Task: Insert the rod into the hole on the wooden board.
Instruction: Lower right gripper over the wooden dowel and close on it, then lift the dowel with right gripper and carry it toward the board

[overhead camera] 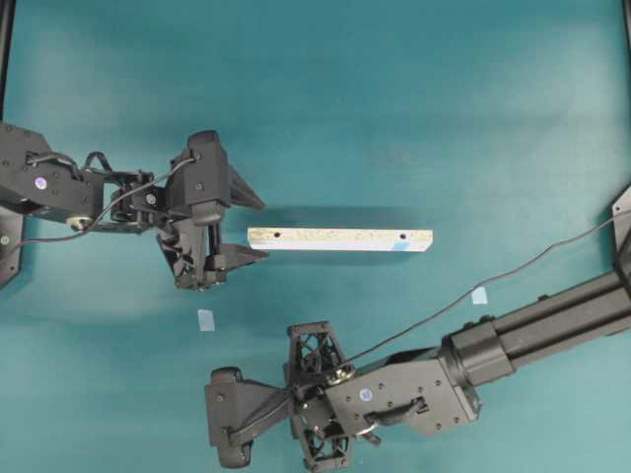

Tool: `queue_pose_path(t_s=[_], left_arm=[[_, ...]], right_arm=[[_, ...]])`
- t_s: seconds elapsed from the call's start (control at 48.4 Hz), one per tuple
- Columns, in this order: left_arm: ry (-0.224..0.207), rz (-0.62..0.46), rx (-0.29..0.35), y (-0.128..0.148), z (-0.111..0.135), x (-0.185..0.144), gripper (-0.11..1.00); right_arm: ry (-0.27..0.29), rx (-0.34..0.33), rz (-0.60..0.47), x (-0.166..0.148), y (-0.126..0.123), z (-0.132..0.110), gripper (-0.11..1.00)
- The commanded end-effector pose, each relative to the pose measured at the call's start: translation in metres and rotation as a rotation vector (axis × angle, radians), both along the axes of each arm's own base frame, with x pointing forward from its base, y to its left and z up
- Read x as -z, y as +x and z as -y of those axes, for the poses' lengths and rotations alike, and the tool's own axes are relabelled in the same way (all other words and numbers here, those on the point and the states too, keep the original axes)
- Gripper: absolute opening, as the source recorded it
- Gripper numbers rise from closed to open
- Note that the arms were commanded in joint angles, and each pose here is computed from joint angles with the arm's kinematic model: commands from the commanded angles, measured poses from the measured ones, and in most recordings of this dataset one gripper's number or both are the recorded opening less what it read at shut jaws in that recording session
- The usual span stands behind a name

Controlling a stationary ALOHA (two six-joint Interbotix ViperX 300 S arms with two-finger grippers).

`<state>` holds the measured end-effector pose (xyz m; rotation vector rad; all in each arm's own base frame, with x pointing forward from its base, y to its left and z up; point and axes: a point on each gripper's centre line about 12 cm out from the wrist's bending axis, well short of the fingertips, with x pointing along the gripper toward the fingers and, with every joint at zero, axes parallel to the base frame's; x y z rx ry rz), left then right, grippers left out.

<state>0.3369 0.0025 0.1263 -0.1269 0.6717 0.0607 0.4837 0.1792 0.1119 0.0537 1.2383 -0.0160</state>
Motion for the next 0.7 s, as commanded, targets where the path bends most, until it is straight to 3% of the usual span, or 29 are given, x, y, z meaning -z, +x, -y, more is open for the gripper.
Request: queue_pose_path(t_s=[0.0, 0.124, 0.496, 0.682], left_arm=[[-0.004, 0.034, 0.0, 0.0046, 0.001, -0.0089, 0.96], [-0.005, 0.035, -0.001, 0.0051, 0.001, -0.0093, 0.96], [-0.006, 0.035, -0.002, 0.0051, 0.001, -0.0093, 0.96], [-0.006, 0.037, -0.003, 0.0055, 0.0005, -0.0098, 0.96]], right_arm=[[-0.005, 0.002, 0.015, -0.009, 0.0011, 0.0049, 0.29], [-0.009, 0.001, 0.007, -0.0061, -0.0009, 0.0056, 0.22], [-0.012, 0.007, 0.0, -0.0046, -0.0014, 0.0084, 0.2], [-0.02, 0.004, -0.004, -0.0065, -0.0026, 0.0102, 0.12]])
